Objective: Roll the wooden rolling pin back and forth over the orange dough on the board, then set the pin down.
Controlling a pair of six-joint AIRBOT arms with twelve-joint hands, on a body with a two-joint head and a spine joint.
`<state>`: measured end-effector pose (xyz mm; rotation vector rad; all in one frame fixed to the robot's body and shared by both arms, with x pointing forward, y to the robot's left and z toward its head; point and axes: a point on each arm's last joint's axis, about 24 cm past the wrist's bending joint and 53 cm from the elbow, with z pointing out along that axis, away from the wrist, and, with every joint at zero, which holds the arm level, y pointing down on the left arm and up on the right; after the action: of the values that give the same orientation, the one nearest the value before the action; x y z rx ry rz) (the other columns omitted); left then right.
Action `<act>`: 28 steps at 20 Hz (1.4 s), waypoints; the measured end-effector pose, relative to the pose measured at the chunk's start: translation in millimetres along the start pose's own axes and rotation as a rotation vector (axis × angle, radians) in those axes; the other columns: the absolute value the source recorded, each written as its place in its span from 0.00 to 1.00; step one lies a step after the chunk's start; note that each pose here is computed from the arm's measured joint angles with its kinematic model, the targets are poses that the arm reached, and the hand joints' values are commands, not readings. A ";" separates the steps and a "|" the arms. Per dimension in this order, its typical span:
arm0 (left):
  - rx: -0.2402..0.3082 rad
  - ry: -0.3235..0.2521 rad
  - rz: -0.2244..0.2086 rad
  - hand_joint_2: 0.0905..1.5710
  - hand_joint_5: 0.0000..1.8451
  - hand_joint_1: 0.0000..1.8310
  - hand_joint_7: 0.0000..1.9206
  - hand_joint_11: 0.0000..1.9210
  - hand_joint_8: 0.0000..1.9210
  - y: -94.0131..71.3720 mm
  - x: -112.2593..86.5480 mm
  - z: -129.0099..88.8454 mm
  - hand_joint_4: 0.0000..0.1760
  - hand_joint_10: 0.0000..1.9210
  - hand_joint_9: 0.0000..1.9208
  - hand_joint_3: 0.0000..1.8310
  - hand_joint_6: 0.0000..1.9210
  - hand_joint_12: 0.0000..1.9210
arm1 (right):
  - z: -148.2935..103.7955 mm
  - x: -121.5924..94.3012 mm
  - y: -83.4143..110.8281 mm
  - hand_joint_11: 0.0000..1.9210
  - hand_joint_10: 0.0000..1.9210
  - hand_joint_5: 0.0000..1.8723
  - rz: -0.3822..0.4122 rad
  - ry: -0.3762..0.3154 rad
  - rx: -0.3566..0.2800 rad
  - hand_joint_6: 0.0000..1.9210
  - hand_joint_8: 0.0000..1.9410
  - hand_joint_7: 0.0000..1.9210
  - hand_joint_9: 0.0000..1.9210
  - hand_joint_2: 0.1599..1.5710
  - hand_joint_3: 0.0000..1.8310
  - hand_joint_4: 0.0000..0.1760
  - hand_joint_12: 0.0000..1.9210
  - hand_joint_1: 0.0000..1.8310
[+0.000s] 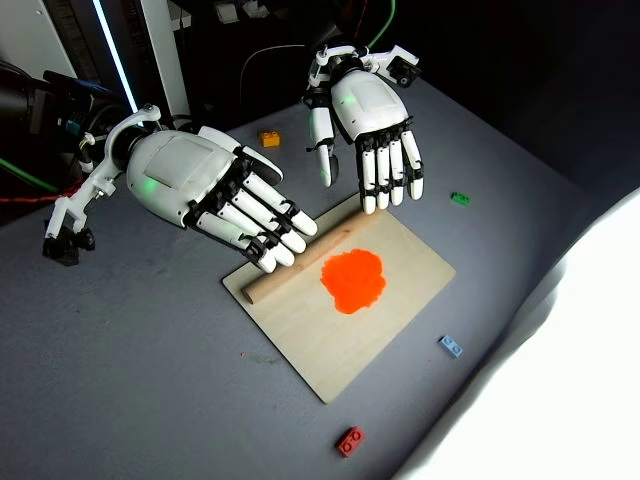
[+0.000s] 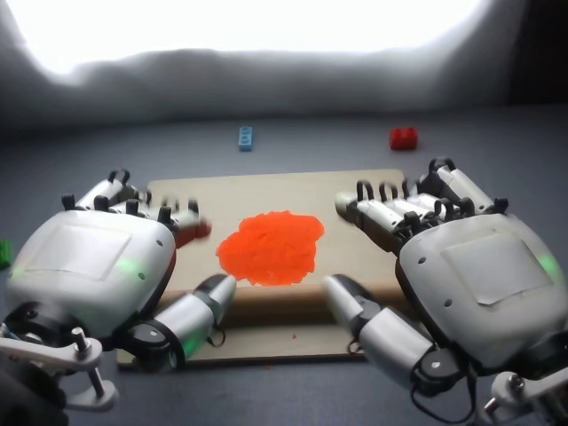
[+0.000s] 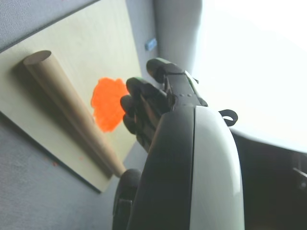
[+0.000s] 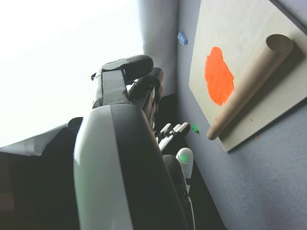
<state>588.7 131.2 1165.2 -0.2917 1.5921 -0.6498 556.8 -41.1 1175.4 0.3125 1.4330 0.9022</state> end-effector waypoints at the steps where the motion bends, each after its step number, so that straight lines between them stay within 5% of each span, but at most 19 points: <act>1: 0.003 0.003 0.002 0.86 0.21 0.14 0.18 0.00 0.00 -0.5 2.1 -0.6 0.04 0.08 0.19 0.01 0.04 0.66 | -0.7 3.7 -6.2 0.07 0.06 0.32 0.009 0.007 0.033 0.08 0.00 0.40 0.39 0.85 0.01 0.00 0.72 0.21; 6: -0.011 0.037 -0.003 0.87 0.21 0.14 0.18 0.00 0.00 3.4 25.4 -8.7 0.04 0.07 0.19 0.01 0.03 0.66 | -1.0 -1.1 -15.2 0.07 0.02 0.33 0.020 -0.026 0.086 0.04 0.00 0.40 0.40 0.85 0.00 0.00 0.72 0.21; 10: -0.029 0.016 -0.060 0.87 0.22 0.14 0.18 0.00 0.00 8.0 35.2 -7.3 0.04 0.07 0.19 0.01 0.03 0.66 | 2.8 14.5 -29.7 0.07 0.02 0.34 0.108 -0.012 0.207 0.04 0.00 0.40 0.41 0.85 0.00 0.00 0.72 0.21; 16: -0.025 -0.029 -0.055 0.87 0.22 0.14 0.18 0.00 0.00 10.4 35.9 -4.9 0.04 0.06 0.19 0.01 0.02 0.66 | 22.7 34.9 -20.9 0.07 0.02 0.34 0.145 -0.060 0.188 0.04 0.00 0.40 0.41 0.85 0.00 0.00 0.72 0.21; 20: -0.027 -0.033 -0.046 0.87 0.22 0.14 0.18 0.00 0.00 13.9 38.1 -1.7 0.04 0.06 0.20 0.01 0.02 0.66 | 30.0 15.4 -18.1 0.07 0.02 0.34 0.092 -0.141 0.142 0.03 0.00 0.40 0.41 0.85 0.00 0.00 0.72 0.21; 28: -0.042 -0.022 -0.063 0.87 0.22 0.14 0.18 0.00 0.00 23.8 51.6 0.2 0.04 0.06 0.20 0.00 0.02 0.66 | 36.6 46.2 -28.7 0.07 0.01 0.34 0.049 -0.107 0.209 0.03 0.00 0.40 0.41 0.85 0.00 0.00 0.72 0.21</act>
<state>586.2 122.0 1109.2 -0.3806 1.5816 -0.6600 595.6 -15.9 1128.9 0.5459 1.4276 0.7645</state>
